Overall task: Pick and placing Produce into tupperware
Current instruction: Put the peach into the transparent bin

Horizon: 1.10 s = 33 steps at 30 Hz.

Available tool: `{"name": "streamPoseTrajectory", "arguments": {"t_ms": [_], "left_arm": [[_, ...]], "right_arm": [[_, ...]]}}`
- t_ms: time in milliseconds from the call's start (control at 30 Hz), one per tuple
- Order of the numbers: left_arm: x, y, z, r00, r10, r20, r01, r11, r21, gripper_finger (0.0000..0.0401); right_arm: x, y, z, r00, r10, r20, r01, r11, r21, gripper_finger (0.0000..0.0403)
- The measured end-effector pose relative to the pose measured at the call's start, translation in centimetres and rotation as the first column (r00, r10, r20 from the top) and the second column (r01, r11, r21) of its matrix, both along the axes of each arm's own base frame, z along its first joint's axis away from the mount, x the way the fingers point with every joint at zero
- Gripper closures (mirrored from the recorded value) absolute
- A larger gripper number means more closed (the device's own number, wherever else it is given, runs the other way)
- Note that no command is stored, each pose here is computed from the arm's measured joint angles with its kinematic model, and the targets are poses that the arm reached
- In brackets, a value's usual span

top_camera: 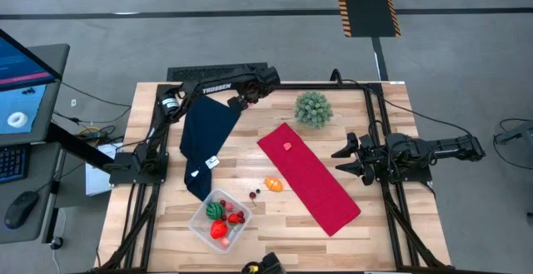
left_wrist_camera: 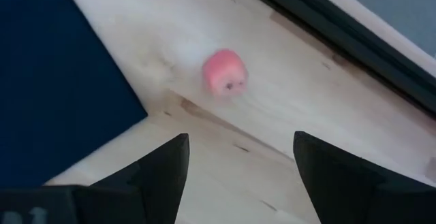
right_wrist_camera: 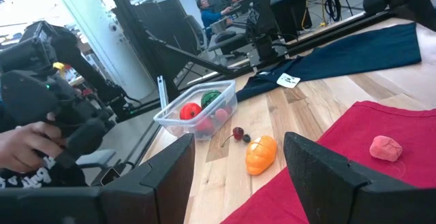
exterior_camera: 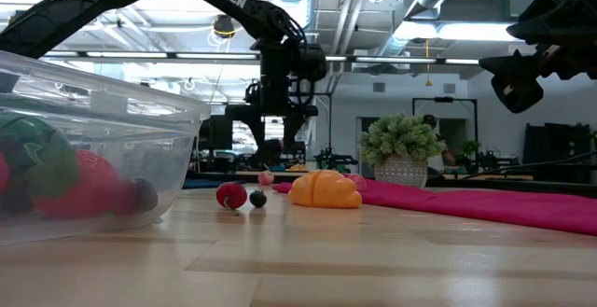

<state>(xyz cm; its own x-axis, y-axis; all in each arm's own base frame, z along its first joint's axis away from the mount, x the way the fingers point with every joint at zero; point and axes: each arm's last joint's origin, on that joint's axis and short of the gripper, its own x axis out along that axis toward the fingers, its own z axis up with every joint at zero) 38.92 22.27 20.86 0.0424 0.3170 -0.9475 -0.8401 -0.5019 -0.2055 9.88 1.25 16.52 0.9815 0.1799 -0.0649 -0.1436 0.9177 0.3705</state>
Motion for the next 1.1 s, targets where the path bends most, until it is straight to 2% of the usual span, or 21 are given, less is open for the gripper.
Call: {"name": "streamPoseTrajectory", "arguments": {"t_ms": [100,300,467,600,700,867,1100], "left_arm": [[0.1,0.0,0.0,1.0,-0.002,0.006,0.002,1.0,0.003,0.0148],[0.6,1.1,0.3,0.997,-0.051,0.055,0.046,0.994,0.095,0.0148],[-0.1,2.2,0.2,0.996,-0.039,0.086,0.036,0.999,0.035,0.0153],[-0.7,2.5,0.2,0.999,-0.02,0.043,0.018,0.999,0.037,0.0162],[-1.3,2.9,0.0,0.999,-0.015,0.03,0.015,1.0,-0.002,0.0171],[-1.3,3.3,-2.3,1.0,-0.012,-0.025,0.011,0.998,-0.066,0.0188],[-1.5,3.5,-2.5,0.999,-0.006,-0.039,0.004,0.997,-0.072,0.0204]], "right_arm": [[0.0,0.0,0.0,1.0,0.0,0.0,0.0,1.0,0.0,0.0154],[0.0,0.0,0.0,1.0,0.0,0.0,0.0,1.0,0.0,0.0154],[0.0,0.0,0.0,1.0,0.0,0.0,0.0,1.0,0.0,0.0154],[0.0,0.0,0.0,1.0,0.0,0.0,0.0,1.0,0.0,0.0154],[0.0,0.0,0.0,1.0,0.0,0.0,0.0,1.0,0.0,0.0154],[0.0,0.0,0.0,1.0,0.0,0.0,0.0,1.0,0.0,0.0154],[0.0,0.0,0.0,1.0,0.0,0.0,0.0,1.0,0.0,0.0154]]}}
